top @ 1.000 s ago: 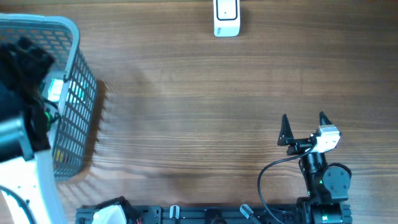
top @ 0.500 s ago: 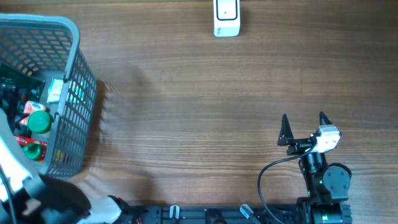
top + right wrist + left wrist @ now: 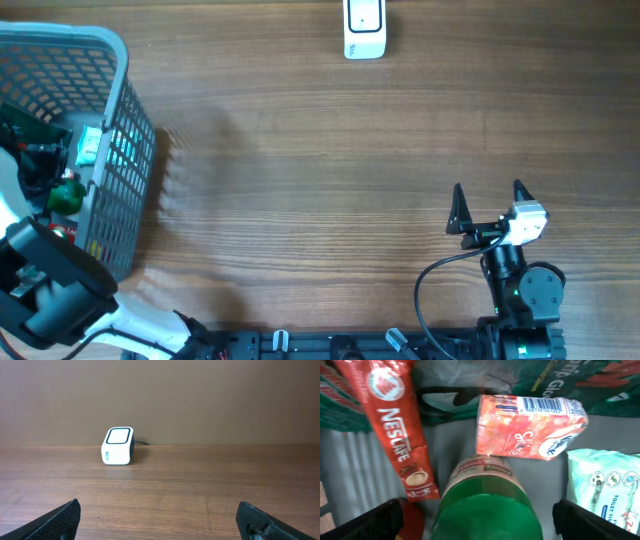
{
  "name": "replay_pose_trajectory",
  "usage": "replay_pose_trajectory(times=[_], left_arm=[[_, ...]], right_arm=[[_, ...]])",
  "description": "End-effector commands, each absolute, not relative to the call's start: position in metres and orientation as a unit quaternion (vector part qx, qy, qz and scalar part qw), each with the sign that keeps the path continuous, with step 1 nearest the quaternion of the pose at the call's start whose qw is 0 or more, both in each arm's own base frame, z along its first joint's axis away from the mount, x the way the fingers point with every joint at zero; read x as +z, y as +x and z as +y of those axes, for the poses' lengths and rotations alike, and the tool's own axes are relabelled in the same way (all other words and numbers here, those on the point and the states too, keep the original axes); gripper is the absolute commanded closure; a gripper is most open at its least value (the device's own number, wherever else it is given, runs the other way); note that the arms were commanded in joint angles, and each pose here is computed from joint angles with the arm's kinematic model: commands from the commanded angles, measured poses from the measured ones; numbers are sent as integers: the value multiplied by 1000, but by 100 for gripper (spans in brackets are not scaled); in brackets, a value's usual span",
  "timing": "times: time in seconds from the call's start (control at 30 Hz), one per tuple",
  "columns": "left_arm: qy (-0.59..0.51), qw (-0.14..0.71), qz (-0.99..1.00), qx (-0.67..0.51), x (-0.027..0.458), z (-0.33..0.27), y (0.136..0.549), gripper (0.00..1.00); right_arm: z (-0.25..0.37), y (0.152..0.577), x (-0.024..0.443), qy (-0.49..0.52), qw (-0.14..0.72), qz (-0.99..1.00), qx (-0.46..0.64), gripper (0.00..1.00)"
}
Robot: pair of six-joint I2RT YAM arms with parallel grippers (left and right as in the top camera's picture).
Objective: Scan the item barcode
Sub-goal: 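Reach the left gripper into the basket and grasp the green-capped Knorr jar, then carry the jar with the left gripper and set it on the table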
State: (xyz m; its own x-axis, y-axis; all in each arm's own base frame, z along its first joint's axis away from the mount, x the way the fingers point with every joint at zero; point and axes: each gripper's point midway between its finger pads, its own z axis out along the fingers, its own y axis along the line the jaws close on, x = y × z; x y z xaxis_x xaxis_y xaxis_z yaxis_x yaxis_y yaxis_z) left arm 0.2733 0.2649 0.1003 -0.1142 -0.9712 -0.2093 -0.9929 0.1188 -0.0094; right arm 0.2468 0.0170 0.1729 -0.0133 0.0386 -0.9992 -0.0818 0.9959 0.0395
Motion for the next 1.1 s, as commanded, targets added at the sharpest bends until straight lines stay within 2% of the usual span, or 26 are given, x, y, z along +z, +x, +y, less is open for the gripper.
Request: replay_pose_trajectory(times=[0.0,0.4,0.43,0.57,0.63,0.7,0.8,1.03,1.07], left_arm=[[-665,71,742,48,86,261,279,0],[-660,51,749,23,49,249,285,0],[-660,51,749,23,49,248,285,3],[-656,48,753,23,49,245,286,28],[-652,49,756,23,50,245,286,36],[-649,52,759,26,54,245,285,38],[-649,68,757,25,65,246,287,39],[-640,184,746,13,149,251,297,38],[-632,226,741,-5,181,246,301,38]], right_arm=[[19,246,175,-24,705,707,43,0],[19,246,175,-24,705,707,43,0],[19,246,175,-24,705,707,43,0],[19,246,175,-24,705,707,43,0],[19,246,175,-24,705,707,43,0],[19,246,175,-24,705,707,43,0],[19,246,175,-24,705,707,43,0],[19,246,175,-24,705,707,43,0],[19,246,175,-24,705,707,43,0]])
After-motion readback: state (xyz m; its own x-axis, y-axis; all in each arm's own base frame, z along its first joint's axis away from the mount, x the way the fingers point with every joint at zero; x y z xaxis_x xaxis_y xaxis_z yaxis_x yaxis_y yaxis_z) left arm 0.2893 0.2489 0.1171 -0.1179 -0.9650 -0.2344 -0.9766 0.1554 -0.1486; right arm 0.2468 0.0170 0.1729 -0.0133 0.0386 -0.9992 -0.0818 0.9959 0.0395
